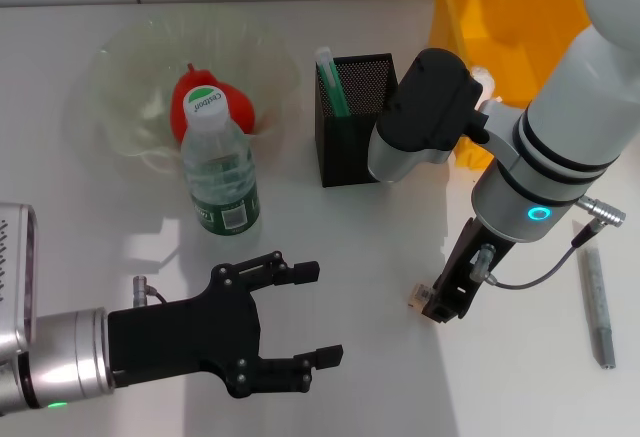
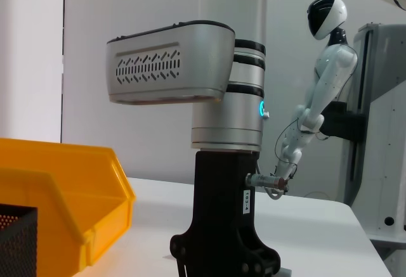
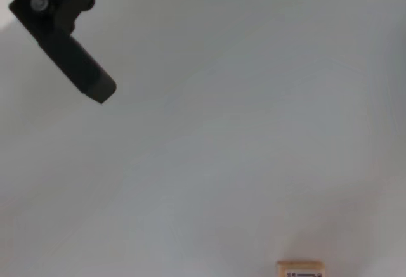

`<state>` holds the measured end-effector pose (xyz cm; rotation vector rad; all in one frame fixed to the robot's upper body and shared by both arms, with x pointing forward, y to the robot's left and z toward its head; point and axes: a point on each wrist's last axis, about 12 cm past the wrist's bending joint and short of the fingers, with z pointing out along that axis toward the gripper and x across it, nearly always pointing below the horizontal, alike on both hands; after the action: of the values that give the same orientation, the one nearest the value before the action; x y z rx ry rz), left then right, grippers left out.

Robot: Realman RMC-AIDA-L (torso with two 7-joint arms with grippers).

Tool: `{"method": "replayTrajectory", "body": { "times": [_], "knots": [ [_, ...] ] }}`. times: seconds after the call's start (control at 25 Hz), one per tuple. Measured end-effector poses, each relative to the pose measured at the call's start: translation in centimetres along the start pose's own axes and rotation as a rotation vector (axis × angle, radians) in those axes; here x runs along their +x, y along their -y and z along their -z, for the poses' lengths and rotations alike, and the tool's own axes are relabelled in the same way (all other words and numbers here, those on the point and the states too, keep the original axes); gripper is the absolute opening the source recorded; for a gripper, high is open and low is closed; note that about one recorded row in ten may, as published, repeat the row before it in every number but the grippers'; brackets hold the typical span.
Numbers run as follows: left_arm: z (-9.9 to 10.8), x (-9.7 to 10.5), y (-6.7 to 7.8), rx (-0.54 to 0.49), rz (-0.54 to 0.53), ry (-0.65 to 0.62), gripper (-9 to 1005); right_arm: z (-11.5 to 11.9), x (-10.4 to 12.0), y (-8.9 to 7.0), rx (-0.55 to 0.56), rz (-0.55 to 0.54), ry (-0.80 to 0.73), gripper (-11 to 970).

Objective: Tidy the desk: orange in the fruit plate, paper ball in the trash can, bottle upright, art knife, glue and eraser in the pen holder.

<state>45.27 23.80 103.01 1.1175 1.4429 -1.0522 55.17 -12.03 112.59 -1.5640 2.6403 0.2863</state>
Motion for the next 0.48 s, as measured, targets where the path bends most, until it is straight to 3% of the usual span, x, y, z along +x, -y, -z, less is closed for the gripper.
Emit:
{"method": "replayTrajectory", "body": {
  "times": [0.16,0.28,0.4,0.48],
  "knots": [
    [-0.1,0.0,0.0,0.0,0.0,0.001,842,0.6,-0.2,-0.1,0.004,0.007,0.017,264],
    [0.0,0.0,0.0,0.0,0.001,0.0,842,2.5,-0.3,-0.3,0.014,0.016,0.058,256],
    [0.1,0.0,0.0,0.002,0.0,0.002,842,6.4,0.0,0.4,0.035,-0.02,0.157,256],
    [0.1,0.0,0.0,0.002,0.0,0.002,842,10.2,0.7,1.5,0.109,-0.053,0.245,255]
  ]
}}
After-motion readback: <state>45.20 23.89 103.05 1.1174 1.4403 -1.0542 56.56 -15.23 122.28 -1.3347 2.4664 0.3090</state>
